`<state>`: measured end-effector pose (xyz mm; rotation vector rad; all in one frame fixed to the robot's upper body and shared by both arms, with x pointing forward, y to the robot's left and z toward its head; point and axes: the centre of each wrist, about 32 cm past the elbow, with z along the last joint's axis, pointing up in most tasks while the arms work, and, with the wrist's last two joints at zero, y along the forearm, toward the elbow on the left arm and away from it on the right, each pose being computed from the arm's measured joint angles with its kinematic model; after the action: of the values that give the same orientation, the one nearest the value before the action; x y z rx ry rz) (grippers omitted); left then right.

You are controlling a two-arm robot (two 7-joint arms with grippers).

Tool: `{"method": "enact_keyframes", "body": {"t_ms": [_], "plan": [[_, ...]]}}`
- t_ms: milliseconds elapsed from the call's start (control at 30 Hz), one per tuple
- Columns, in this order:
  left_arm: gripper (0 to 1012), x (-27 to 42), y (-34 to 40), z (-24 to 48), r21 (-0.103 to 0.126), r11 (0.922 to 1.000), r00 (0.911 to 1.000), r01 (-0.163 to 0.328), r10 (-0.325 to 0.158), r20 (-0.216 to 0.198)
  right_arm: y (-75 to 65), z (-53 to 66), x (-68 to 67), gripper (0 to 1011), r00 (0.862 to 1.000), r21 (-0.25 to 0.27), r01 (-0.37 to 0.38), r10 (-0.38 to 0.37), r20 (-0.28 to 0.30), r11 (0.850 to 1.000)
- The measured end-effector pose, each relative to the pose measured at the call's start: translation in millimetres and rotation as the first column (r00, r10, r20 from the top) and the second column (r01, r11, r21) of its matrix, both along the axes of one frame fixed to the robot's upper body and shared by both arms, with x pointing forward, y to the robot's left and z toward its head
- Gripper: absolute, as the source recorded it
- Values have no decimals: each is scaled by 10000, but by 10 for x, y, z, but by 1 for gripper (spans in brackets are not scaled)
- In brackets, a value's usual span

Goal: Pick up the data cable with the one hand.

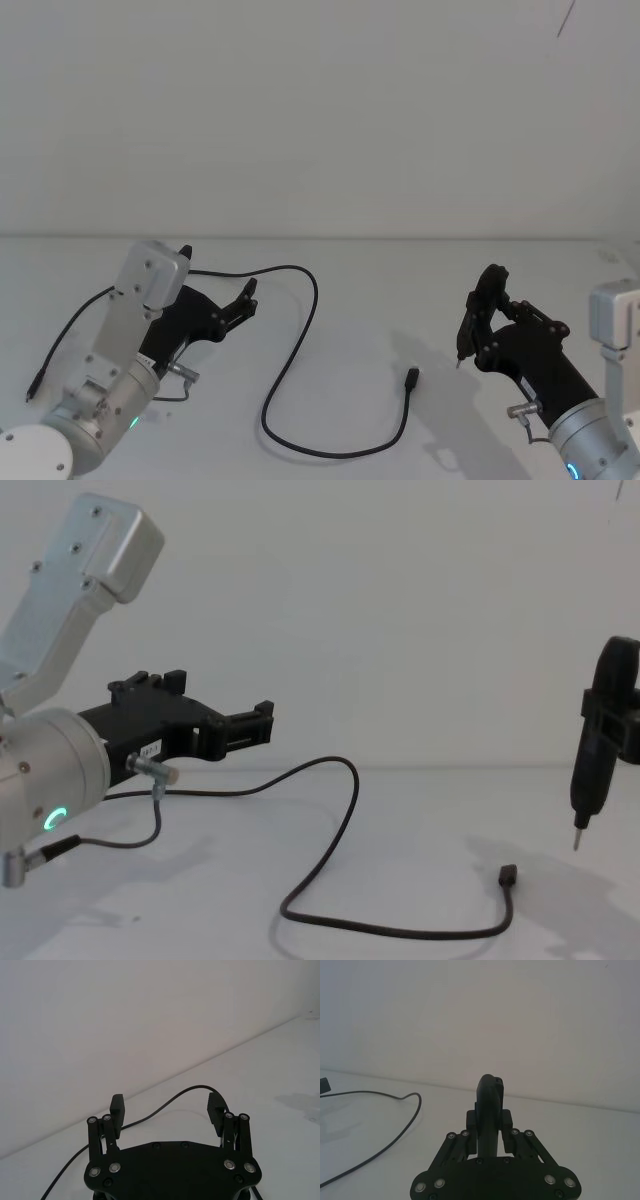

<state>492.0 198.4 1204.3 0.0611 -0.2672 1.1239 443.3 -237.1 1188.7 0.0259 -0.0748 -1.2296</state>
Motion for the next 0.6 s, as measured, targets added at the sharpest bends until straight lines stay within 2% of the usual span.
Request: {"method": "enact_keyframes", "body": {"t_ms": [600], "plan": [[1001,0,0,1,4,10000,10000,2,-2,4,0,0,0,279,10000,1,-2,2,1,10000]]}}
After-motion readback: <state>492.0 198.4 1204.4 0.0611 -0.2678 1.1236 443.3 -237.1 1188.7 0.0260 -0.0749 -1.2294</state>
